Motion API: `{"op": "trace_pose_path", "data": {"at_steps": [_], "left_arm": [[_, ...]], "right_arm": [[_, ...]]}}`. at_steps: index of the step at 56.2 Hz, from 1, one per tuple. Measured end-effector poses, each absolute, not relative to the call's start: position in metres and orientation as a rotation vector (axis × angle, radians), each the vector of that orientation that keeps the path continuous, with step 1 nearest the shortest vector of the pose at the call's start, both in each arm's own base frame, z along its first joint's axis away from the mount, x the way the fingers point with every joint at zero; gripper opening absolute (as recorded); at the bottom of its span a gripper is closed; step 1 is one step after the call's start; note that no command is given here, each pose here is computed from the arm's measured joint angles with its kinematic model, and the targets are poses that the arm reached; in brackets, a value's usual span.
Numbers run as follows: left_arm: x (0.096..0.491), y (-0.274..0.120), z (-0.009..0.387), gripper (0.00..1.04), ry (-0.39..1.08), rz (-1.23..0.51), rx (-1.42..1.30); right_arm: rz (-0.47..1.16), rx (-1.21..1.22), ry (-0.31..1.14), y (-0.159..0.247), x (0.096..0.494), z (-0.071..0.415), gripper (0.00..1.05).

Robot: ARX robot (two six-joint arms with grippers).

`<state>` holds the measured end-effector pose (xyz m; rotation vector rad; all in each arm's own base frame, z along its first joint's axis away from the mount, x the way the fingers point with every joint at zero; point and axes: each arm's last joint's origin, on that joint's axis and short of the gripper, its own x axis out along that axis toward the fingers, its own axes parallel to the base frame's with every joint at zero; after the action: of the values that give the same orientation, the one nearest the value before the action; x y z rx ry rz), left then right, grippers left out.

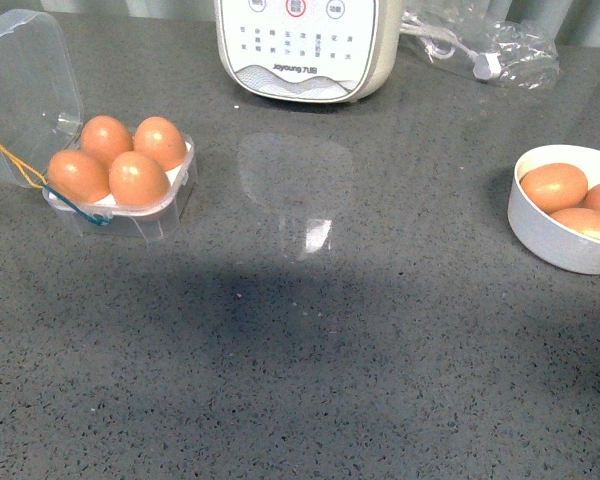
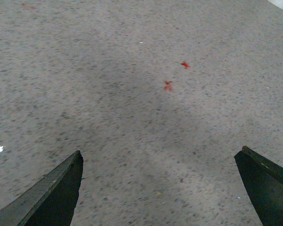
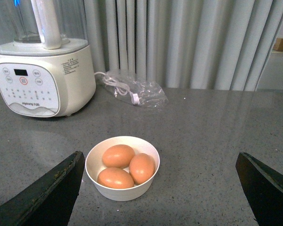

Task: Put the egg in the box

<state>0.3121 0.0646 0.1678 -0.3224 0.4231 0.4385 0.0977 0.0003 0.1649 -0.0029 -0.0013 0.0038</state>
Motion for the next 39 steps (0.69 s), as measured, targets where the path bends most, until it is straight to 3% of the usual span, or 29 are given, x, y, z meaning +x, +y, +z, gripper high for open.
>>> {"op": "trace_pose_path", "data": {"at_steps": [12,33,39], "left_arm": [[0.325,0.031,0.173,0.98,0.497,0.247,-0.42],[0.286,0.051,0.195,0.98,0.288,0.48,-0.266],[0.272,0.05,0.189,0.83,0.144,0.205,-0.183]], "right_arm": [[0.004,-0.003,-0.001,0.0,0.098,0.165,0.97],[0.004,-0.003,-0.001,0.0,0.098,0.165,0.97],[0.003,-0.003,-0.001,0.0,0.098,0.165,0.97]]}}
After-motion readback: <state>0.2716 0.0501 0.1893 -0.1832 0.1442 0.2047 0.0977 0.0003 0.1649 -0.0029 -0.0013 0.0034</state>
